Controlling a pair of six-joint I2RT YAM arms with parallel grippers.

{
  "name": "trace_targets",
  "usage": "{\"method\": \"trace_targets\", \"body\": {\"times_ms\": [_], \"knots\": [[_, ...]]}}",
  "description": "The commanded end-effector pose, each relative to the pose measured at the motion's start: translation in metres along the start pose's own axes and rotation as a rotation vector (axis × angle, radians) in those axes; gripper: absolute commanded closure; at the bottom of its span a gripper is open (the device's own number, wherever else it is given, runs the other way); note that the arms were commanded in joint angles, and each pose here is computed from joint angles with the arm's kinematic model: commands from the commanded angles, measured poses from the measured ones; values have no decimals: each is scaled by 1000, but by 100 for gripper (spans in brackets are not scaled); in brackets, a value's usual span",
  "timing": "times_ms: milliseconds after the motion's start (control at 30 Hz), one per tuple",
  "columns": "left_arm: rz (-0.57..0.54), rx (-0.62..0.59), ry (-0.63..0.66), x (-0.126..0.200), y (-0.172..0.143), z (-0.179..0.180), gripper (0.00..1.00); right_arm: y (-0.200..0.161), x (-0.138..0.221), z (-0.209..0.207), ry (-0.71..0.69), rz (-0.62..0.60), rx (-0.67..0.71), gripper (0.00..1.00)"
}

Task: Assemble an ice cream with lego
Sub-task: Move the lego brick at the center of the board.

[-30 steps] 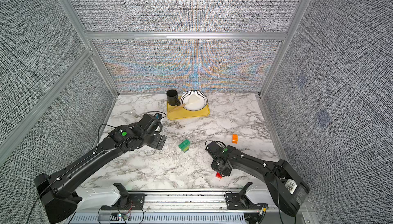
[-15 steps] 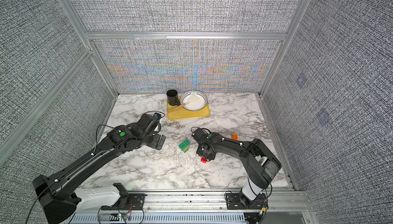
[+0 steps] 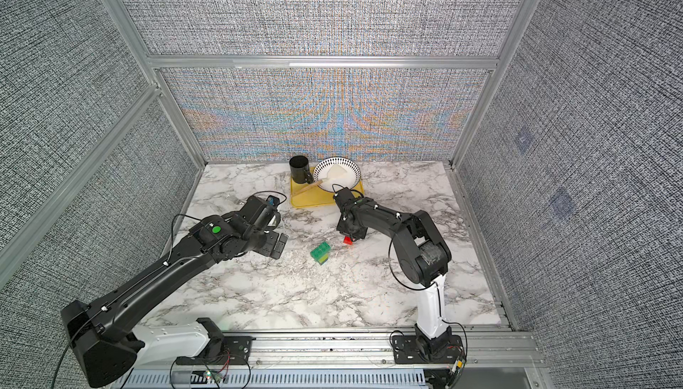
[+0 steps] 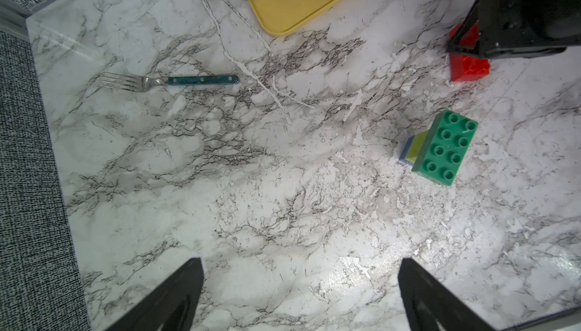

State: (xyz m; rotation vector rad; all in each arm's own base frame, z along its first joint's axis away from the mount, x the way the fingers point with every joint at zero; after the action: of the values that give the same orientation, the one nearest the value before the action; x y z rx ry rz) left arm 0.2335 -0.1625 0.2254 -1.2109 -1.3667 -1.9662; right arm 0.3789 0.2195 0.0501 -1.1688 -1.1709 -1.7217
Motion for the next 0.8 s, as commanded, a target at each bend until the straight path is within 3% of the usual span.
{"method": "trace_targets", "body": {"times_ms": [0, 100, 333, 400, 600, 767], "knots": [[-15, 6, -8, -3, 4, -1, 1, -2, -13, 3, -3, 34, 46, 98], [-15, 13, -17, -6, 6, -1, 0, 2, -14, 9, 34, 22, 58, 73], [-8, 61, -45, -15, 17, -3, 0, 25, 6, 33, 240, -1, 83, 46], [5, 76, -73, -19, 25, -10, 0, 34, 18, 36, 295, -24, 83, 30], [85, 142, -129, -43, 62, -34, 1, 60, 46, 22, 415, -91, 53, 24], [160, 206, -200, -73, 99, -65, 6, 74, 61, -33, 356, -233, -29, 24]]}}
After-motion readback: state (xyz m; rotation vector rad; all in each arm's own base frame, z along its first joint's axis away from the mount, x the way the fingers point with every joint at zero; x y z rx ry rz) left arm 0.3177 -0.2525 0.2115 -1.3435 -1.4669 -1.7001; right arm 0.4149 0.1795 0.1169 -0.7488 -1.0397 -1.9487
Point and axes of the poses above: each gripper's point midway between its finger pads, its own x axis back along the fingers, its own z axis along the line the jaws close on, y = z × x, the point moved 3 cm from there along x, back along the fingers, and after that the axes turned 1 degree about -x, right-handed, at the moved point
